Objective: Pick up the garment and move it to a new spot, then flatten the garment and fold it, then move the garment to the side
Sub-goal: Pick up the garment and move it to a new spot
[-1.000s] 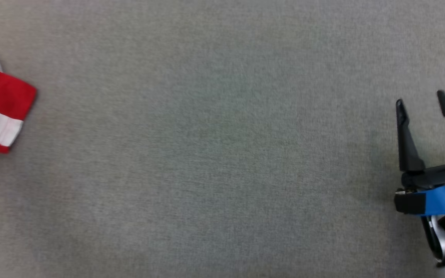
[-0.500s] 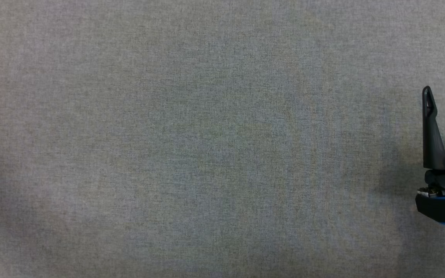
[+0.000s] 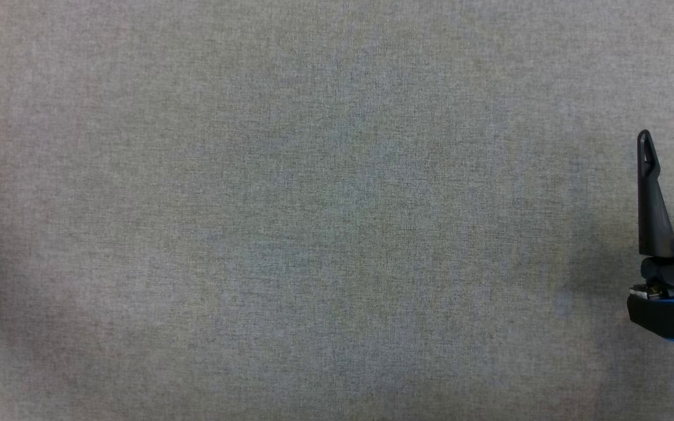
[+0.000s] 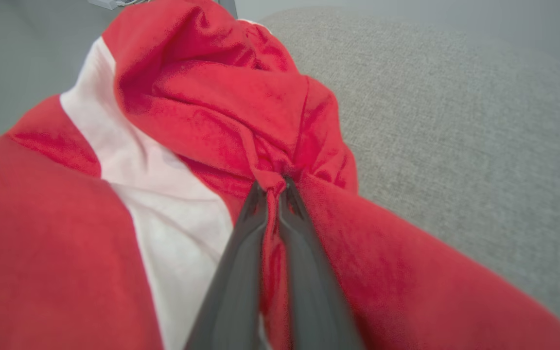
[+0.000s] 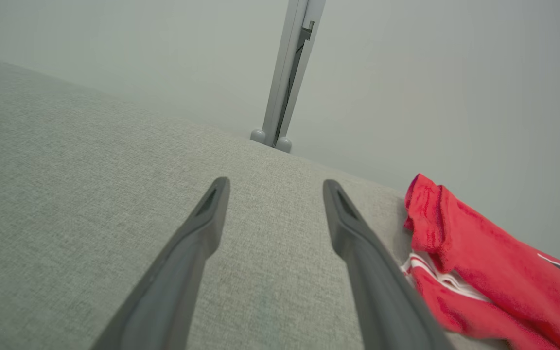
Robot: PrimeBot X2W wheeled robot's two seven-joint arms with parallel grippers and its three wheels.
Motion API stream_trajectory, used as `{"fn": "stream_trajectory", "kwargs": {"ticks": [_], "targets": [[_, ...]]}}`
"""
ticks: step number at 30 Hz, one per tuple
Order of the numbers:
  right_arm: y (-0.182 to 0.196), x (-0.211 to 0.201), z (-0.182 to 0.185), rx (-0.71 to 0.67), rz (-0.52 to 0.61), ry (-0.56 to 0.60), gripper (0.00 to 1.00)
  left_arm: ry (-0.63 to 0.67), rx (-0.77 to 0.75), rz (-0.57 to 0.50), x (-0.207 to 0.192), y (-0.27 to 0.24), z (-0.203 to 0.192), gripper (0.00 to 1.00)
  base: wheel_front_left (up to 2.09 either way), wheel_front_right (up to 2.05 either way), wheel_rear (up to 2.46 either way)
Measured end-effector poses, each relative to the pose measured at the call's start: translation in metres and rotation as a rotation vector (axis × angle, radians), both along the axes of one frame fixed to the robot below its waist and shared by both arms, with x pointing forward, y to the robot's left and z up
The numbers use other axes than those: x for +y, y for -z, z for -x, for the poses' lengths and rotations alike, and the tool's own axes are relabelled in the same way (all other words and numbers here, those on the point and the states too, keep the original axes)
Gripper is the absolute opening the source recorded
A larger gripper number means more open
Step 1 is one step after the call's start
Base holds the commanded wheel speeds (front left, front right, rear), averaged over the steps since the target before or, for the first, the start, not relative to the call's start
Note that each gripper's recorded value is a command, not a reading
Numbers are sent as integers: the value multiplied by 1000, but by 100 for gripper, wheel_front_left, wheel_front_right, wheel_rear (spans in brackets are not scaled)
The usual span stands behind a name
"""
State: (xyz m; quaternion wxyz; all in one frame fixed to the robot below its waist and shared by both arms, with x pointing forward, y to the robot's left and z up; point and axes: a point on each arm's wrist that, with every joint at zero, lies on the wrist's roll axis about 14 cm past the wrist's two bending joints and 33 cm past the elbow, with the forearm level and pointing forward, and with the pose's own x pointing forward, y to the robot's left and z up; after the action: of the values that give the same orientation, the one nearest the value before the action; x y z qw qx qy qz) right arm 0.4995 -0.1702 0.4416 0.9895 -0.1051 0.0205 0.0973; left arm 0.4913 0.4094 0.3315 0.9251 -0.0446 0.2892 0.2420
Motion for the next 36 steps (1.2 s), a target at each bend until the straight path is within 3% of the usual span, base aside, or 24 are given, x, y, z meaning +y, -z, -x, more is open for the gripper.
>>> {"fn": "stream_trajectory", "kwargs": {"ticks": [7,13,18,23,28,36], "targets": [[-16,6,4,-43,-44,-3,100,78,-179,-94,-4,-51,-30,0,0,0,0],[-29,13,11,-78,-98,-1,100,186,-387,-169,-23,-127,-69,0,0,0,0],[-41,12,22,-106,-137,17,100,327,-607,-233,-63,-211,-100,0,0,0,0],[-52,2,36,-129,-163,56,100,510,-786,-252,-132,-274,-120,0,0,0,0],[-60,-16,54,-143,-177,113,100,719,-951,-214,-225,-332,-132,0,0,0,0],[-73,-50,86,-159,-197,219,100,1028,-1048,-94,-369,-363,-114,0,0,0,0]]}}
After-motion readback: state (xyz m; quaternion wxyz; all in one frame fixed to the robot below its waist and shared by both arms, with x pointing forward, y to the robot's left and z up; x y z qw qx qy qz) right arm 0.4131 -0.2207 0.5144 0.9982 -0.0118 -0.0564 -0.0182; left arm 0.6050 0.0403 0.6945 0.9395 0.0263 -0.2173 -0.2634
